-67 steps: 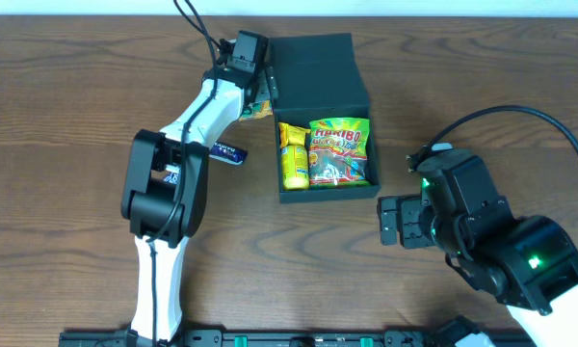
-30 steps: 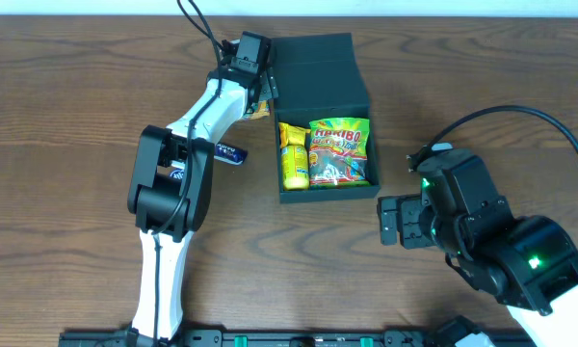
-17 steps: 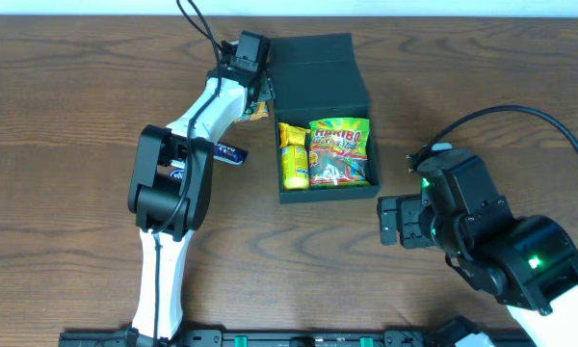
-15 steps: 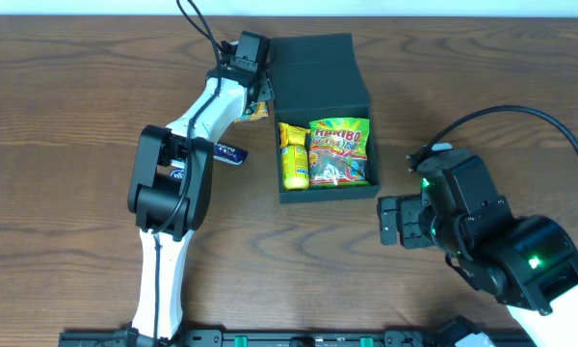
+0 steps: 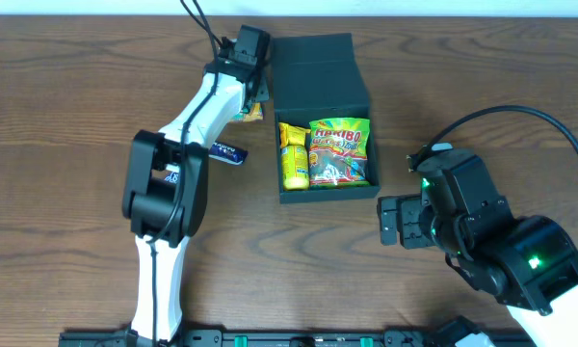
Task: Pack container
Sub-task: 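Carry the Pretzel bag with the left gripper and lower it into the box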
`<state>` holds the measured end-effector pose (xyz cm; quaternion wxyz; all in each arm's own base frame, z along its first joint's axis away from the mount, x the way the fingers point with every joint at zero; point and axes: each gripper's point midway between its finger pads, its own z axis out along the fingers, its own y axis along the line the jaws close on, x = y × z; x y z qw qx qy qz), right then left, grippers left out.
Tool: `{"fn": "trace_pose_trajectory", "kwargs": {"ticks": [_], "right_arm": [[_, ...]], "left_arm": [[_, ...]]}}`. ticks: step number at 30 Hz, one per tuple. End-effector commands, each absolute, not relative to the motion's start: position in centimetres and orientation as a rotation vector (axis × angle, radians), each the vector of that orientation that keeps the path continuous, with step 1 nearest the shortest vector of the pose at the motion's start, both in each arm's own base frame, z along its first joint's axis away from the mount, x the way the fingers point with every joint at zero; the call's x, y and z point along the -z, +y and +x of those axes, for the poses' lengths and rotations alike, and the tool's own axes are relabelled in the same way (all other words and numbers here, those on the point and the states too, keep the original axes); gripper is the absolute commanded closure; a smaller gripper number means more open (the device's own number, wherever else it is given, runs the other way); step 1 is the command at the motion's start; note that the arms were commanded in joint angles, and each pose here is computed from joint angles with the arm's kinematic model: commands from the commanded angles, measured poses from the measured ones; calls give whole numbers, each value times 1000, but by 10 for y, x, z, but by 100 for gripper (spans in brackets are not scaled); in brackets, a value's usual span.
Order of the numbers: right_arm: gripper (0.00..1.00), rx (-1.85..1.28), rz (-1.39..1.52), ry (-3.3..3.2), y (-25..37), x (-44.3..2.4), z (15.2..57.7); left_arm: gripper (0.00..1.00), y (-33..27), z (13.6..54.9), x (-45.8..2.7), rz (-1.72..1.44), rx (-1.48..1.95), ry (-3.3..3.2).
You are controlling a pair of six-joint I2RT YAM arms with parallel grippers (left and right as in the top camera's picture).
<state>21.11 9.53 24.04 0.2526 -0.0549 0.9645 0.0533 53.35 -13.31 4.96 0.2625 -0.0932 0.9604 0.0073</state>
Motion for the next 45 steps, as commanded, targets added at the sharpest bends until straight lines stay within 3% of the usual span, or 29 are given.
{"fn": "trace_pose_trajectory", "kwargs": {"ticks": [1,8,15,31,45], "right_arm": [[1,-136,-153,2611,93,-243,212],[1,-136,-153,2611,93,-243,212],[1,-136,-153,2611,93,-243,212],[1,-136,-153,2611,93,-243,212],[1,-136,-153,2611,93,-243,212]], "left_arm": [[41,-134,538,-113,-223,17,2494],[43,-135,513,-158,-194,27,2489],[45,-181,471,-178,-133,142,2552],[48,-313,375,-155,-35,363,2724],[50,-338,378,-99,-242,314,2752]]}}
